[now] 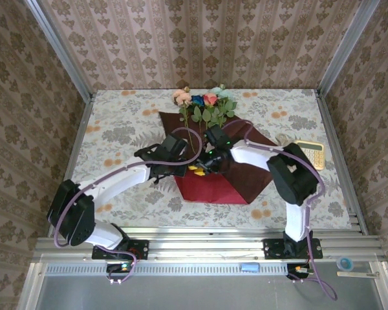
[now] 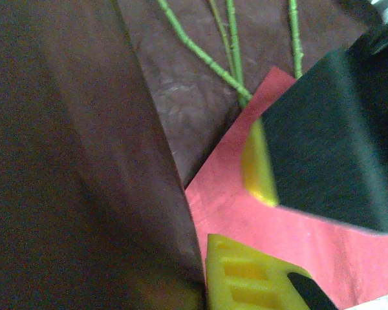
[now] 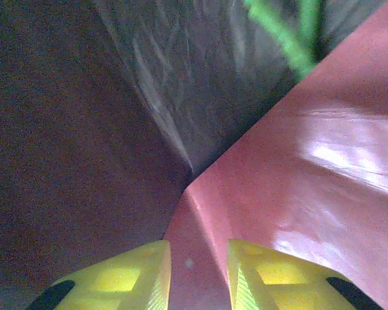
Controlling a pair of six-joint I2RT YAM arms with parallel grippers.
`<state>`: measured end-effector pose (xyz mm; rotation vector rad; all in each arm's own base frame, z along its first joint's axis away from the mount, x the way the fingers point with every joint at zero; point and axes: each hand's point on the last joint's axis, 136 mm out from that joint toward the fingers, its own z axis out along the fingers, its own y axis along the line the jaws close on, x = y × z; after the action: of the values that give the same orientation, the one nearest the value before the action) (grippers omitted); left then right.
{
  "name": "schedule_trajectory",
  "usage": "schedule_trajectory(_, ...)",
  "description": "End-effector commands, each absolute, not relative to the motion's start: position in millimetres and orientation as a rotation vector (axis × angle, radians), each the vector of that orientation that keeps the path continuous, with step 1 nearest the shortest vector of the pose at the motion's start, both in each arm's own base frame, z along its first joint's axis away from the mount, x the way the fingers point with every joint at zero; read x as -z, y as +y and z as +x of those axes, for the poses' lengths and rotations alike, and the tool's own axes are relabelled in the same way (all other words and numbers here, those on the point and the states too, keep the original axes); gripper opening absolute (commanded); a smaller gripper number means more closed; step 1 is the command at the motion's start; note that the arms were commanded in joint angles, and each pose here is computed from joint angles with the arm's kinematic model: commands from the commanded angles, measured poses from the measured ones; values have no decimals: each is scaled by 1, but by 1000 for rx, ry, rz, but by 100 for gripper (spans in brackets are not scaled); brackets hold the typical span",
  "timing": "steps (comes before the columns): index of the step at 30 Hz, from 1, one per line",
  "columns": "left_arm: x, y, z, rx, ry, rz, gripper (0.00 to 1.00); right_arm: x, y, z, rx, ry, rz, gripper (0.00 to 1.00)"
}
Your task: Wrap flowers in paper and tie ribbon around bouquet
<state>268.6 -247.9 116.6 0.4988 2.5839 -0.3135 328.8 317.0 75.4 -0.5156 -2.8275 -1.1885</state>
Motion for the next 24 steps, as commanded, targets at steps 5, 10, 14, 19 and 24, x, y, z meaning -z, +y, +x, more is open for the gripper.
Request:
schedule_trajectory(5,-113,-286,269,267,2552,743,15,-76,261,320,1185,-2808,-677,24)
schedule_trajectory(10,-93,-309,266,240,2573,845,21,-76,218,328,1135,-2878,-759,26)
schedule_trajectory(14,-76,-322,267,205,2590,887,21,-92,193,344,1152,-2934,-782,32)
schedule_trajectory(19,-61,-337,268,183,2605,926,33,-113,169,359,1192,-2979,-867,48)
schedule_trajectory(24,-47,-342,262,186,2631,942,34,-115,178,371,1284,-2925,-884,59)
